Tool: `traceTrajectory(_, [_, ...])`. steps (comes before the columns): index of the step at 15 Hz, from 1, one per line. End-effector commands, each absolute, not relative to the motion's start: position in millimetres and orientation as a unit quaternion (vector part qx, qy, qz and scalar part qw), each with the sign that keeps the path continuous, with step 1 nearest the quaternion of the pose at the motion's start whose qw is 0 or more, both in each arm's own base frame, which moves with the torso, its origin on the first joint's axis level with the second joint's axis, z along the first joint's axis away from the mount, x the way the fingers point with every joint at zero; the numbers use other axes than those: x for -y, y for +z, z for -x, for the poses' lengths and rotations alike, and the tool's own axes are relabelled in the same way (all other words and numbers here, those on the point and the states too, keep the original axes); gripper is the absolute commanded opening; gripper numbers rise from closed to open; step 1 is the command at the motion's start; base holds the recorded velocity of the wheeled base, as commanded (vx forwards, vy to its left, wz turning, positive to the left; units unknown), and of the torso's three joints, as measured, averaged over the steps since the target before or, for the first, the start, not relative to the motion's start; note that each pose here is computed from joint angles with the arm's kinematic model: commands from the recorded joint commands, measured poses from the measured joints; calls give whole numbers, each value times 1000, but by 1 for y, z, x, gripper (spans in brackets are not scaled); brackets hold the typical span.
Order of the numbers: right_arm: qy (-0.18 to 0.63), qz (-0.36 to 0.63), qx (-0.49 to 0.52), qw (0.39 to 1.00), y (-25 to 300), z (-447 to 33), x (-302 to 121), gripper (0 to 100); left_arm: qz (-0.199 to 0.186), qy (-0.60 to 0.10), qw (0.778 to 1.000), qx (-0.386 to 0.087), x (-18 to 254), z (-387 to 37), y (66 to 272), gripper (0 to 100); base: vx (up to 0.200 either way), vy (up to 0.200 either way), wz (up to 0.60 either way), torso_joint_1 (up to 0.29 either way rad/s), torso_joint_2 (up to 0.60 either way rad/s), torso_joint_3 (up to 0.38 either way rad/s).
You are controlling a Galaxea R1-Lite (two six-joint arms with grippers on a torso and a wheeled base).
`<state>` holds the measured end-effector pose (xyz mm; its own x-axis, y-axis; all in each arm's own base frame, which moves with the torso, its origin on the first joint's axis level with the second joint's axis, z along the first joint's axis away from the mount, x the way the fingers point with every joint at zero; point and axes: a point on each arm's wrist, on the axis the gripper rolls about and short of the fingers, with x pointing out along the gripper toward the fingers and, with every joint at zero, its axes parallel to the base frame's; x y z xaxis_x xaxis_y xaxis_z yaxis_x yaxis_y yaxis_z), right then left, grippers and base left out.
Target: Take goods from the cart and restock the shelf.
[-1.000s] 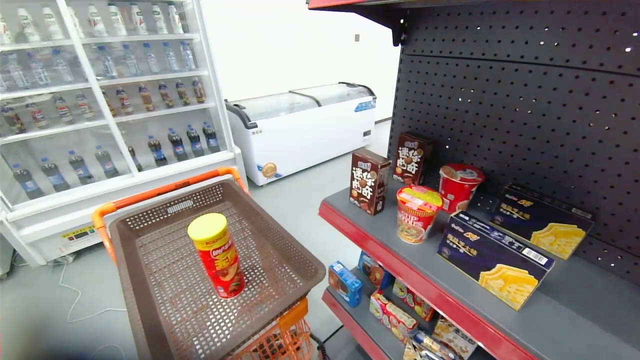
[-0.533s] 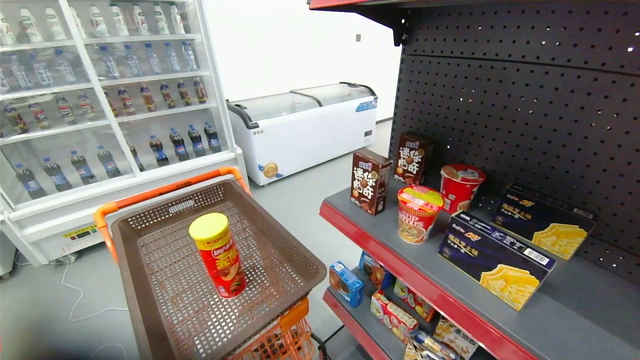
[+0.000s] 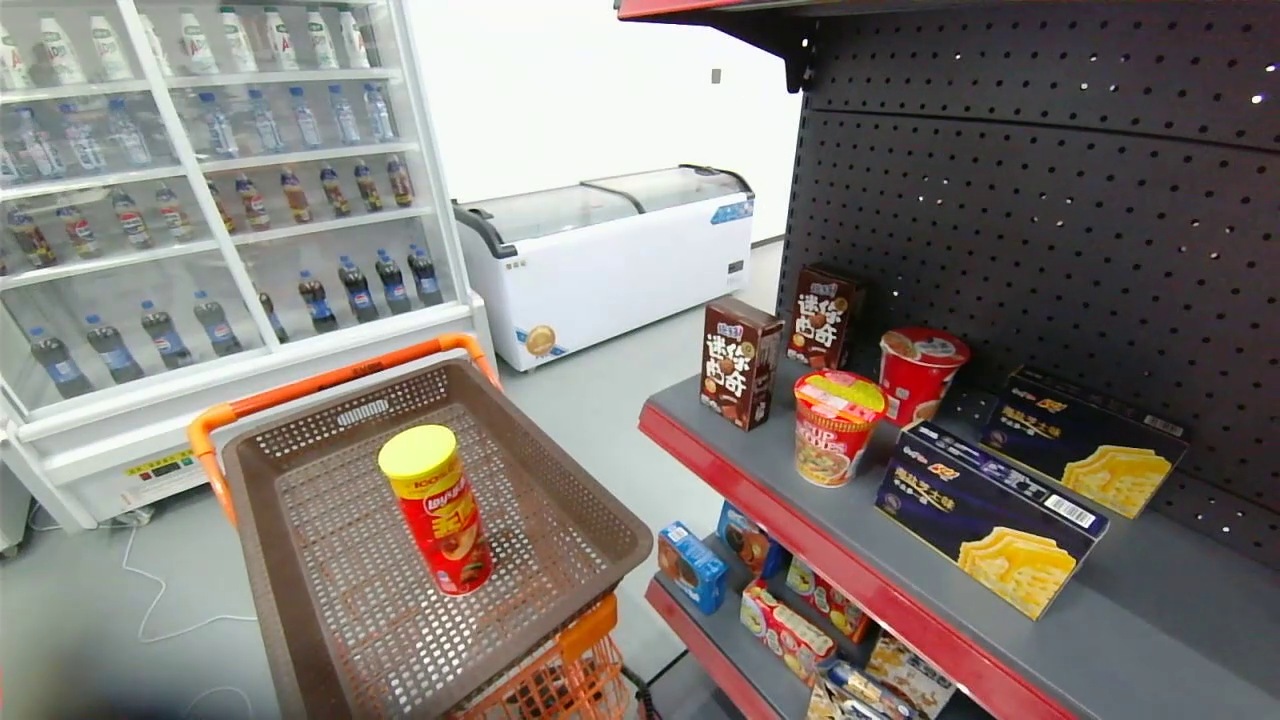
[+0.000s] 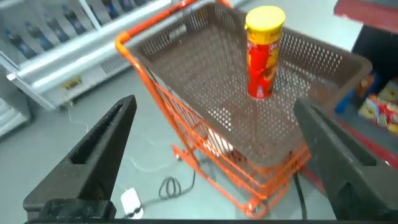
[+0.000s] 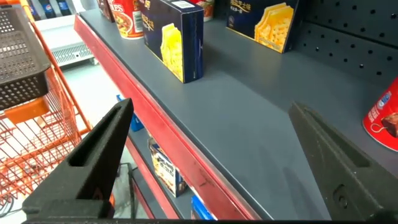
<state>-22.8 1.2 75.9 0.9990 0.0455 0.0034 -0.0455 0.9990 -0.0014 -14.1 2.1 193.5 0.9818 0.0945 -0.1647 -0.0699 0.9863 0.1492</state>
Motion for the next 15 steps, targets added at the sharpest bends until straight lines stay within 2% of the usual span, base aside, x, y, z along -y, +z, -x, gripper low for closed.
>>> traceTrajectory(1, [23, 1, 2, 1000, 76, 23, -1, 100, -77, 11, 966, -245, -1, -70, 213, 100, 0, 0, 0, 0, 0, 0])
traceTrajectory(3, [23, 1, 2, 1000, 76, 23, -1, 100, -71, -30, 951, -298, 0, -100, 202, 100, 0, 0, 0, 0, 0, 0])
traceTrajectory(4, [23, 1, 2, 1000, 76, 23, -1, 100, -59, -81, 945, -311, 3, -132, 195, 100, 0, 0, 0, 0, 0, 0])
traceTrajectory(8, [23, 1, 2, 1000, 76, 23, -1, 100, -50, -90, 942, -319, 1, -193, 173, 100, 0, 0, 0, 0, 0, 0])
traceTrajectory(10, [23, 1, 2, 1000, 76, 23, -1, 100, -42, -120, 936, -327, 2, -218, 156, 100, 0, 0, 0, 0, 0, 0])
traceTrajectory(15, [23, 1, 2, 1000, 76, 23, -1, 100, -68, -168, 930, -319, 2, -253, 125, 100, 0, 0, 0, 0, 0, 0])
